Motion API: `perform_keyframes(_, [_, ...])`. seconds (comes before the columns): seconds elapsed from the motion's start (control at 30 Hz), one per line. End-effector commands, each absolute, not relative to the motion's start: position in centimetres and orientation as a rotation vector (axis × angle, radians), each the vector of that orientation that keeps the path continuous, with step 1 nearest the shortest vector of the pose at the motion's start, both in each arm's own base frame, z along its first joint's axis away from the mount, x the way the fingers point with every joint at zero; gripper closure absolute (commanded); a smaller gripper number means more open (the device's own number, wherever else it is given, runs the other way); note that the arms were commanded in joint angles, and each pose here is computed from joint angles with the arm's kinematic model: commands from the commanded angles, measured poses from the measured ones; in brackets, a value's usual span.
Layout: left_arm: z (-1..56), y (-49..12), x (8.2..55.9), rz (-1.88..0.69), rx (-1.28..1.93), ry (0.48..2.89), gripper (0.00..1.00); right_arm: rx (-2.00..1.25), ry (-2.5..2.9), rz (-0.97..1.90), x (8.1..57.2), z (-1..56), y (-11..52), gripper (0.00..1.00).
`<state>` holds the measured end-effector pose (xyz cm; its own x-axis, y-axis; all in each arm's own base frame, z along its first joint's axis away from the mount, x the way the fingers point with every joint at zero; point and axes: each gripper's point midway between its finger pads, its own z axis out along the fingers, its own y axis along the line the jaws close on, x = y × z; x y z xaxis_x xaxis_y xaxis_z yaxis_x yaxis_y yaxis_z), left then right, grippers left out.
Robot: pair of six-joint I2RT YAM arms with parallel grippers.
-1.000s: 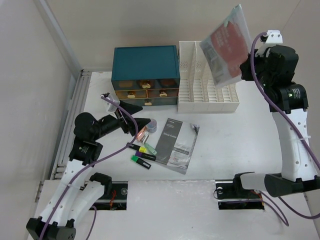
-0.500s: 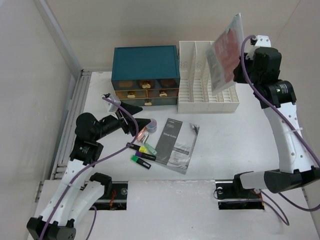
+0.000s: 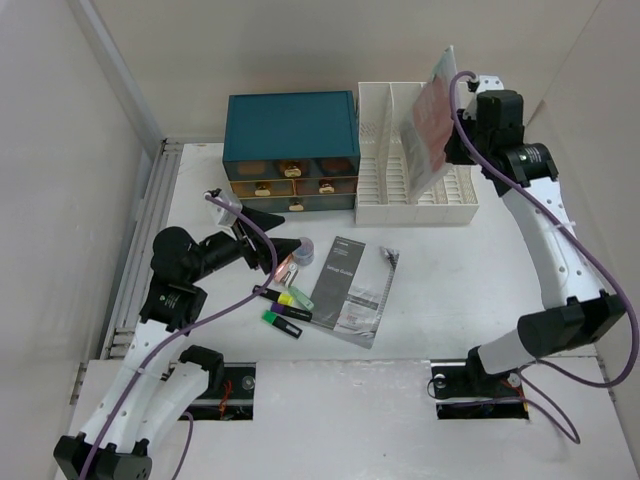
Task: Organize the desk
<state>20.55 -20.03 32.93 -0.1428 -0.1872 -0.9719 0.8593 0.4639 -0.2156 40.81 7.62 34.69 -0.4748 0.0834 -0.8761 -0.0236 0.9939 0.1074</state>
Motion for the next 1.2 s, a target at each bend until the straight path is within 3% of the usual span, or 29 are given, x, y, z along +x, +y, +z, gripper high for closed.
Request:
perform_keyframes(0.0, [34.4,-19.9,20.0,-0.997,0.654,1.354,0.34,0.008,1.912,0.181,42.6,39.1,9.5,1.00])
perform_keyframes(0.5, [34.0,-19.9,20.1,-0.999,0.653,1.363,0.34,-0.114,1.976,0.035,45.3,36.6,11.1,1.00])
perform_keyframes(1.07, [34.1,-19.9,20.1,-0.997,0.654,1.354,0.34,-0.192,2.094,-0.043,43.7,34.2,10.5,1.00])
perform_keyframes(1.17, [34.1,-19.9,20.1,-0.997,0.654,1.354,0.34,-0.196,2.111,-0.047,43.8,33.6,10.5,0.92])
